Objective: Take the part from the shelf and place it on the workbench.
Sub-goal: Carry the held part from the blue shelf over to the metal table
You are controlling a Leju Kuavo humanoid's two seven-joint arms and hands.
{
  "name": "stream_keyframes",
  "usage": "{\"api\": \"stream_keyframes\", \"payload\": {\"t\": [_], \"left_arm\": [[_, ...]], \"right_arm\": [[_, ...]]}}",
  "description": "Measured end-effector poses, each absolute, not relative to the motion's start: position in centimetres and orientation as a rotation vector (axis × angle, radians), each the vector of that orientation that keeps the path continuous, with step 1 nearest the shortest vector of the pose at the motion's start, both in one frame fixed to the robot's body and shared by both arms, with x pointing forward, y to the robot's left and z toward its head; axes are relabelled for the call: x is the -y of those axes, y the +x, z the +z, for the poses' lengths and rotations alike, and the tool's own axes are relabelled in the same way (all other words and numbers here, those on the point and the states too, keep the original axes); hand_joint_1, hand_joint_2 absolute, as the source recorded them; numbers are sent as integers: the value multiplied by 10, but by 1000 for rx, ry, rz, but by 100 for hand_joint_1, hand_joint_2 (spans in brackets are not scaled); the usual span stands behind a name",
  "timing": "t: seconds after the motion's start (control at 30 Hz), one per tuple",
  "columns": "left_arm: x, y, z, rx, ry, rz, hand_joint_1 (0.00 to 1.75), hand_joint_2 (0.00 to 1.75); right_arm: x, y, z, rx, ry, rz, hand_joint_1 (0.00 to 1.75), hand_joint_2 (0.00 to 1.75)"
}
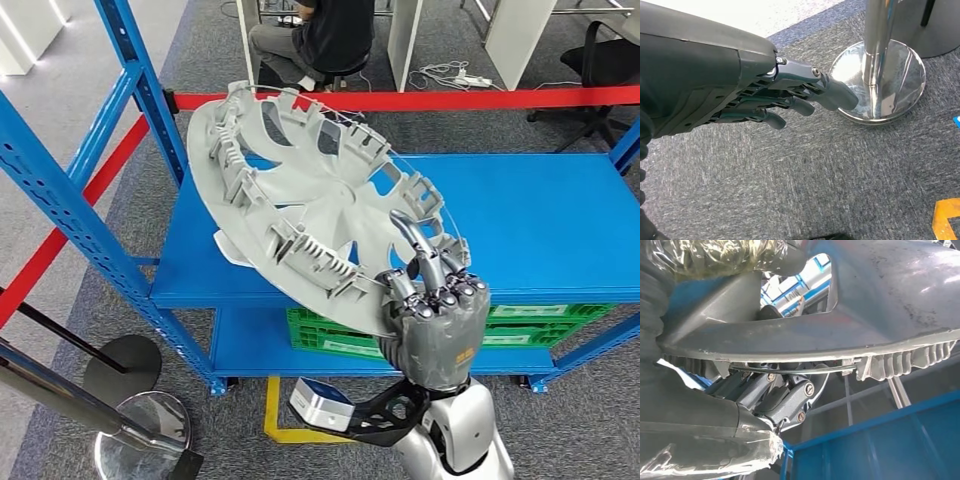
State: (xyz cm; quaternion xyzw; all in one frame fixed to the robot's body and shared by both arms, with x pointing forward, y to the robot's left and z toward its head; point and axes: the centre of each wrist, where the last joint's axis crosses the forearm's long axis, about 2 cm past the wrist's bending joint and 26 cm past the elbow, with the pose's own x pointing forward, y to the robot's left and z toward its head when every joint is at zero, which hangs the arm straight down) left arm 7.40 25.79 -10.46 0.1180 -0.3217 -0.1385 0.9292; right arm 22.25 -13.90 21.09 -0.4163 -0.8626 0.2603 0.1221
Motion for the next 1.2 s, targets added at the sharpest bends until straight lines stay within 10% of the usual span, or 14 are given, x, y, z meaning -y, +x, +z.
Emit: {"api": "stream_keyframes", "payload": {"t": [1.2], "left_arm": [[-256, 66, -106, 642, 252, -265, 0, 175]], "right_arm": [[150, 211, 191, 2467, -904, 496, 175, 175]]}}
